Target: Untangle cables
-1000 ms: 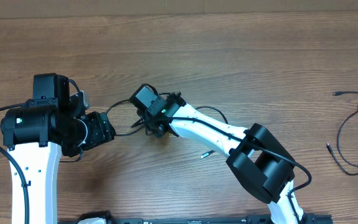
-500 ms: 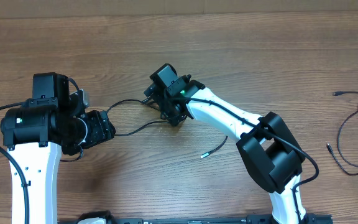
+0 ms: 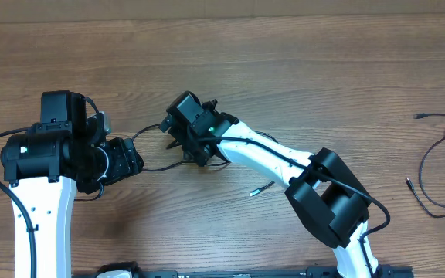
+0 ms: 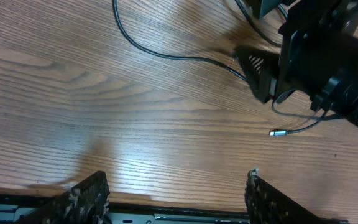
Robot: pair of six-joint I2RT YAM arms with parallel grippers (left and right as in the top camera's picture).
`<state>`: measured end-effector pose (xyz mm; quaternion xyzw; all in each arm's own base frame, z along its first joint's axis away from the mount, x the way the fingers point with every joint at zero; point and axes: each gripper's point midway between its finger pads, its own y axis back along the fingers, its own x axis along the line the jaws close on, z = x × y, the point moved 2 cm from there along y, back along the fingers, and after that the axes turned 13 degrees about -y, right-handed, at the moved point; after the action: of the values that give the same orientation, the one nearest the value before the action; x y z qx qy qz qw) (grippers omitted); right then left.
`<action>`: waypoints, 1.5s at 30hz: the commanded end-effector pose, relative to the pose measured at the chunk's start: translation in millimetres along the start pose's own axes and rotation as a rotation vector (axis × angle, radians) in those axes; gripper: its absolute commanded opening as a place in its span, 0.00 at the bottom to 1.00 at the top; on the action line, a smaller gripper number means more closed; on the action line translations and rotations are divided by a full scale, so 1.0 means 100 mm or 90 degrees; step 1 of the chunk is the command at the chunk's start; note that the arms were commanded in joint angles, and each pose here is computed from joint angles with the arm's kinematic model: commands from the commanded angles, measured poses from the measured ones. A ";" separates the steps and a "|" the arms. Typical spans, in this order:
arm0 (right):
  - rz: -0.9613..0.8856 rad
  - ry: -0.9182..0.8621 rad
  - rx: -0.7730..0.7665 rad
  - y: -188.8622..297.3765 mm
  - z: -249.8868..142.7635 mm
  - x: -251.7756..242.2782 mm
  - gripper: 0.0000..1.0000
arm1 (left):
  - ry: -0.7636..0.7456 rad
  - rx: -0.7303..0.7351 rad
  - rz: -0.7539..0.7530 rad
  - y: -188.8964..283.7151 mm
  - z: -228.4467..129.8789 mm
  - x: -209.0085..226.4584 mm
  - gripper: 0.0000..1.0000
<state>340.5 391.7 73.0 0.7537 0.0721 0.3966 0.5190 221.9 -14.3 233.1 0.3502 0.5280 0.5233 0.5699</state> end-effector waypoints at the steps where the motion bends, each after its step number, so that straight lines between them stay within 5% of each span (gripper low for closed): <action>1: 0.051 0.082 -0.028 0.27 0.04 0.23 1.00 | -0.001 0.001 -0.006 0.00 -0.01 -0.03 0.70; 10: 0.043 0.069 -0.115 0.82 0.09 0.21 1.00 | -0.001 0.001 -0.007 0.00 -0.01 -0.03 0.71; 19: -0.083 -0.170 -0.141 0.95 -0.10 -0.38 1.00 | 0.000 0.001 -0.007 0.00 -0.01 -0.03 0.70; 32: -0.104 -0.284 -0.144 0.53 -0.16 -0.50 1.00 | 0.000 0.003 -0.023 0.00 -0.01 -0.07 0.70; 36: -0.109 -0.285 -0.143 0.37 -0.16 -0.54 0.88 | 0.000 0.003 -0.023 0.00 -0.01 -0.07 0.71; 45: -0.127 -0.284 -0.151 0.19 -0.13 -0.63 0.82 | -0.001 0.000 -0.023 0.00 0.00 -0.07 0.71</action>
<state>283.3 360.5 70.7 0.7502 -0.0177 0.1845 0.6347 222.0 -17.7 233.8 0.3447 0.5323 0.5165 0.5754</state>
